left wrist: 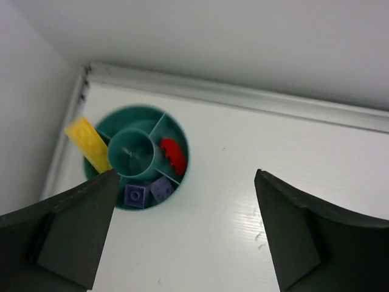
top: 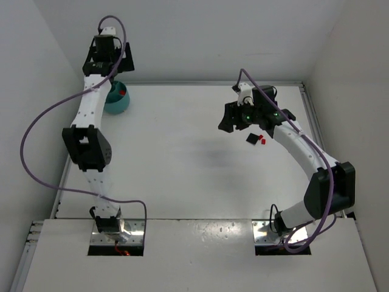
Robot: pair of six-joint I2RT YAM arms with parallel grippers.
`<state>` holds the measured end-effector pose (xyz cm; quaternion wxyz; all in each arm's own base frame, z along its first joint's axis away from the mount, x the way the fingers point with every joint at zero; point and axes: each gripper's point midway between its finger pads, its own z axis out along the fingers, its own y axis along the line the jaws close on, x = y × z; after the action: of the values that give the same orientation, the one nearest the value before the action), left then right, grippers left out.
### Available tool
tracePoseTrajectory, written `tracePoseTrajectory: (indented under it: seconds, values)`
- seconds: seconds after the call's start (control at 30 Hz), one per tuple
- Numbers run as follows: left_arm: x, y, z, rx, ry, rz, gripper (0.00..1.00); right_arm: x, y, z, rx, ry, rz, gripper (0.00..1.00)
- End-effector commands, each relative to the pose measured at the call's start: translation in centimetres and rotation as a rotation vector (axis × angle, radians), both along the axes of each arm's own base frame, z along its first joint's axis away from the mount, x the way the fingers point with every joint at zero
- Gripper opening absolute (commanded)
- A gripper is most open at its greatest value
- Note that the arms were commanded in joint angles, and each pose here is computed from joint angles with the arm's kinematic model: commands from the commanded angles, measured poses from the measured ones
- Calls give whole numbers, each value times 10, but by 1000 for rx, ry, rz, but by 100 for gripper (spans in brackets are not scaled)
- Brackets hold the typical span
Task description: Sort the legos into containers by color
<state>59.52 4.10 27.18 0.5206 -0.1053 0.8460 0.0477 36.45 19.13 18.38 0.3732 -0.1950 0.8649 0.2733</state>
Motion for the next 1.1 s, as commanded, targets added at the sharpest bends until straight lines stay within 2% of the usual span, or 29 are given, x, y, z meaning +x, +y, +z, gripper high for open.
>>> tracePoseTrajectory:
  seconds: [0.0, 0.1, 0.17, 0.27, 0.33, 0.4, 0.5, 0.57, 0.8, 1.07]
  values:
    - [-64, -76, 174, 184, -380, -199, 100, 10, -13, 13, -50, -105, -24, 66]
    - [-111, -123, 197, 170, -446, -363, 100, 17, -27, 12, -127, -126, -74, 66]
    - [-127, -139, 195, 81, -427, -422, 100, 18, -46, -7, -216, -74, -120, 62]
    - [-152, -169, 169, -11, -340, -534, 97, 13, -81, -41, -356, 3, -182, 52]
    - [-178, -188, 140, -36, -278, -623, 90, 1, -107, -67, -452, 46, -212, 51]
    - [-198, -200, 117, -47, -233, -691, 90, -7, -137, -90, -519, 59, -267, 50]
    - [-220, -216, 84, -99, -158, -807, 85, -14, -171, -109, -570, 97, -298, 48]
    - [-228, -223, 78, -122, -150, -859, 82, -21, -190, -128, -589, 156, -305, 45]
    - [-228, -220, 78, -122, -155, -834, 82, -16, -224, -162, -607, 250, -357, 37]
    - [-222, -221, 77, -137, -151, -818, 82, 4, -209, -184, -521, 346, -341, 37]
